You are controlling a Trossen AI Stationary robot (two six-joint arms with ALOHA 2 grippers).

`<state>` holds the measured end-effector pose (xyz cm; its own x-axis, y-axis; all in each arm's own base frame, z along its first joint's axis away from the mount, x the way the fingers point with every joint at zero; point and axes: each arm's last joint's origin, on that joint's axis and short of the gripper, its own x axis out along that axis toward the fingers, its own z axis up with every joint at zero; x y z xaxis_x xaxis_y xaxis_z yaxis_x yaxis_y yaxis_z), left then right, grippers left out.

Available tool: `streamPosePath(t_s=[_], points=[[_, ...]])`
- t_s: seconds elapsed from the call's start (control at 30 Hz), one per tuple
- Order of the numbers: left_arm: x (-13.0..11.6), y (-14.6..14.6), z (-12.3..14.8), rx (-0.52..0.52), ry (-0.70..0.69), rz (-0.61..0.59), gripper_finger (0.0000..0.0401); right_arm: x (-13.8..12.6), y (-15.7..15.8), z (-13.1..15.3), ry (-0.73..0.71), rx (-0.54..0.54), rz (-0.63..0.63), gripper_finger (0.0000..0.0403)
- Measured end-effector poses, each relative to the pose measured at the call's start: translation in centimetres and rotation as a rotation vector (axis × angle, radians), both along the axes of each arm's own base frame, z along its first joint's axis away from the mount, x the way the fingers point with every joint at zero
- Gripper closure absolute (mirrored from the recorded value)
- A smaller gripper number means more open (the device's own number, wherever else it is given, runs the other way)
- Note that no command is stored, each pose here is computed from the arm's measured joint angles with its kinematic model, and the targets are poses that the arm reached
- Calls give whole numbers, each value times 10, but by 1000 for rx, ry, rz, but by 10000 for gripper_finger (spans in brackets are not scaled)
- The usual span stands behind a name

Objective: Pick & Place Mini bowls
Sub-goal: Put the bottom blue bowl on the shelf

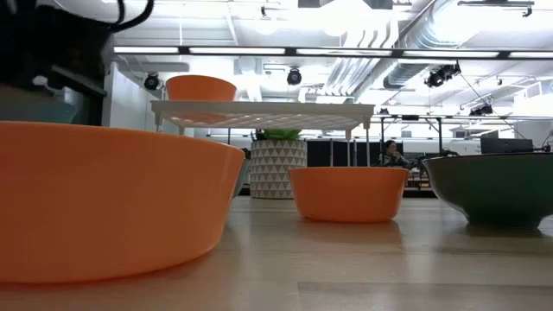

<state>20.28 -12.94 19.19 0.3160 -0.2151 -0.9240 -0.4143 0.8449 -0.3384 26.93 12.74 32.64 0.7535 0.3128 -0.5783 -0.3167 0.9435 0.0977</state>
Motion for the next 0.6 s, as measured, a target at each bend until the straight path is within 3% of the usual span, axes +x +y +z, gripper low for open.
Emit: streamPosePath(t_s=[0.17,0.3,0.47,0.6], points=[[2,13,22,5,-22,-9,395,17,6,-9,-46,-24,64,321],[7,23,36,15,-36,-17,395,30,9,-16,-72,-46,110,290],[17,35,52,24,-67,-37,395,51,14,-5,-89,-125,159,234],[28,49,66,37,-130,-30,395,75,17,9,-42,-224,191,211]])
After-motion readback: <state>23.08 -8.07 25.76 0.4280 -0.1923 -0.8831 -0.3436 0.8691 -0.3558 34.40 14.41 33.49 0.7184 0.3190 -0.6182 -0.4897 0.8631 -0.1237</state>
